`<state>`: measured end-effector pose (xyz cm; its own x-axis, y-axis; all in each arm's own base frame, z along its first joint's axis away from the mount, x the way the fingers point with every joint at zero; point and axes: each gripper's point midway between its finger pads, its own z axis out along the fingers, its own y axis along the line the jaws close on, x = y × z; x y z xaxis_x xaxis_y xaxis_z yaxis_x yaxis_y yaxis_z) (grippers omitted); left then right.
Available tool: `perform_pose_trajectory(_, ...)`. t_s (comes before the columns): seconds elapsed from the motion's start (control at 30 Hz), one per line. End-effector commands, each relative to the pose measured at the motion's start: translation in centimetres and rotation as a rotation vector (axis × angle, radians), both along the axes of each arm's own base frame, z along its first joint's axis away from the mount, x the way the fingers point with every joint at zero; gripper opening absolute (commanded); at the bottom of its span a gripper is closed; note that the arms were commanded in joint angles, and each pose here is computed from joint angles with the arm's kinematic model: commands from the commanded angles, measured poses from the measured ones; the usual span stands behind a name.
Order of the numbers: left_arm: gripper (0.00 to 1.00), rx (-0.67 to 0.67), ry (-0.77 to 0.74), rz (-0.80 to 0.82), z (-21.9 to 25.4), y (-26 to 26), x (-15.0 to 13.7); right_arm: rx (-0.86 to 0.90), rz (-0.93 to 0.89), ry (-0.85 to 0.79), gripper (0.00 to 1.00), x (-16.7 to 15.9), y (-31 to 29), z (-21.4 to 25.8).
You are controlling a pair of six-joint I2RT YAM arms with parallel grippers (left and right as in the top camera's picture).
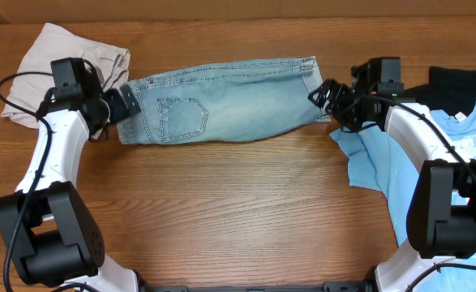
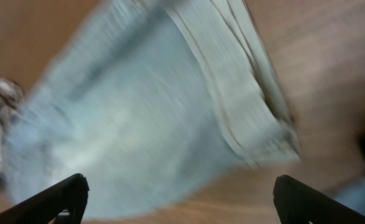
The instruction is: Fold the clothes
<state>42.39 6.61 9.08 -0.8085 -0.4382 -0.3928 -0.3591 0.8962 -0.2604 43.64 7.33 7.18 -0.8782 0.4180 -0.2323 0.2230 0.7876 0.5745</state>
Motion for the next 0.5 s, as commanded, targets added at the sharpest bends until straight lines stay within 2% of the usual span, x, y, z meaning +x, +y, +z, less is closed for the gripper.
perform_pose_trajectory(0.0, 1.0, 0.013, 0.074, -0.066, -0.9, -0.1, -1.5, -0.126, 0.077, -0.015, 0.95, -0.4, -1.3, -0.6)
perform_pose_trajectory(0.23, 1.0, 0.058, 0.165, -0.094, -4.5, 0.1, -4.2, -0.194, 0.103, -0.029, 0.95, -1.0, -2.1, -2.5)
perform_pose_trajectory(0.37, 1.0, 0.05, 0.147, -0.097, -6.7, -0.1, -4.0, -0.179, 0.107, -0.073, 0.94, -0.8, -1.7, -3.3)
perform_pose_trajectory(0.47, 1.0, -0.017, 0.11, -0.127, -7.3, -1.3, -3.1, -0.176, 0.108, -0.087, 0.95, -1.0, -1.7, -4.0)
